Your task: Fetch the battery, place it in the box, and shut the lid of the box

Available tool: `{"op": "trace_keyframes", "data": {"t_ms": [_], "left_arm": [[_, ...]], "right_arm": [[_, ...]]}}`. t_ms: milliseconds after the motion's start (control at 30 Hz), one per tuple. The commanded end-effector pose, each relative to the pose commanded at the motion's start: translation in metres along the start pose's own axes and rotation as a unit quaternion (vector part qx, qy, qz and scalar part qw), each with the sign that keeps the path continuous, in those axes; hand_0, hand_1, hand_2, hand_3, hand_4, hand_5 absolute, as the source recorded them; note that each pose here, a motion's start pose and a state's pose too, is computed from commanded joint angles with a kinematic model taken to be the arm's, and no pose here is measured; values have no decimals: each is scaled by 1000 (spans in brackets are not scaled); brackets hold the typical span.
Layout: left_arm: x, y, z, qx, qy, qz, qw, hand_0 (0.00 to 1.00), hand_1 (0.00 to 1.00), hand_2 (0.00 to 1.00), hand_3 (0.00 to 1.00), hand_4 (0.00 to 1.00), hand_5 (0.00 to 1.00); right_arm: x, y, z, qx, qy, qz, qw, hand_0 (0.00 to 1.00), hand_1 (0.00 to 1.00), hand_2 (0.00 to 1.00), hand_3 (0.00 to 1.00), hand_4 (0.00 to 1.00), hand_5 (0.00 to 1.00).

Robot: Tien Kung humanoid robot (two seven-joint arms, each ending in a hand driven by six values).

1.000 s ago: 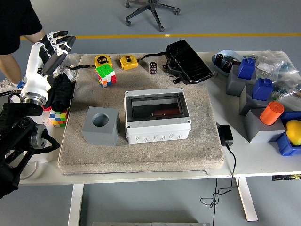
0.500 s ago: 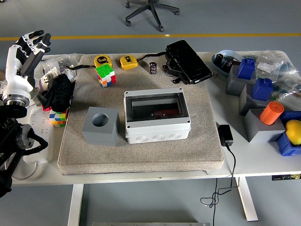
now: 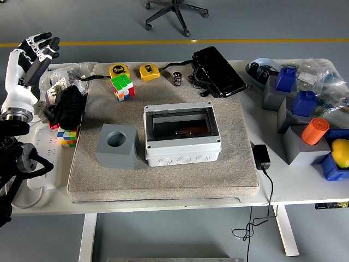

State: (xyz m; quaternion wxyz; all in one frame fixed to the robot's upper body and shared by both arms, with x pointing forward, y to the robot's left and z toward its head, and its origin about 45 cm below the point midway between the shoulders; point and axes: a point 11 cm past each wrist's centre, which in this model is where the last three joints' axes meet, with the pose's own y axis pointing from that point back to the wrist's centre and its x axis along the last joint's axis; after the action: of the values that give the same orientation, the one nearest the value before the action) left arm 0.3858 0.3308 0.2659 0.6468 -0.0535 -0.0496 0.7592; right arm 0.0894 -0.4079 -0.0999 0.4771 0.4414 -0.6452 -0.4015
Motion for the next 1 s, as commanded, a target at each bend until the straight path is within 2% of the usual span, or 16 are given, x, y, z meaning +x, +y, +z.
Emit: {"op": "trace_keyframes", "data": {"t_ms": [567,1000], "left_arm": [[-1,-3,14,-19,0,-4,1000,623,652,646,626,952,427],[6,0,14,-20,4,8,1000,623,651,643,626,955,425]], "right_arm": [[2,0,-2,0,5,2,1000,609,640,618,571,917,478],[3,0,2,-2,7,4,1000,611,641,619,571,918,478]]}}
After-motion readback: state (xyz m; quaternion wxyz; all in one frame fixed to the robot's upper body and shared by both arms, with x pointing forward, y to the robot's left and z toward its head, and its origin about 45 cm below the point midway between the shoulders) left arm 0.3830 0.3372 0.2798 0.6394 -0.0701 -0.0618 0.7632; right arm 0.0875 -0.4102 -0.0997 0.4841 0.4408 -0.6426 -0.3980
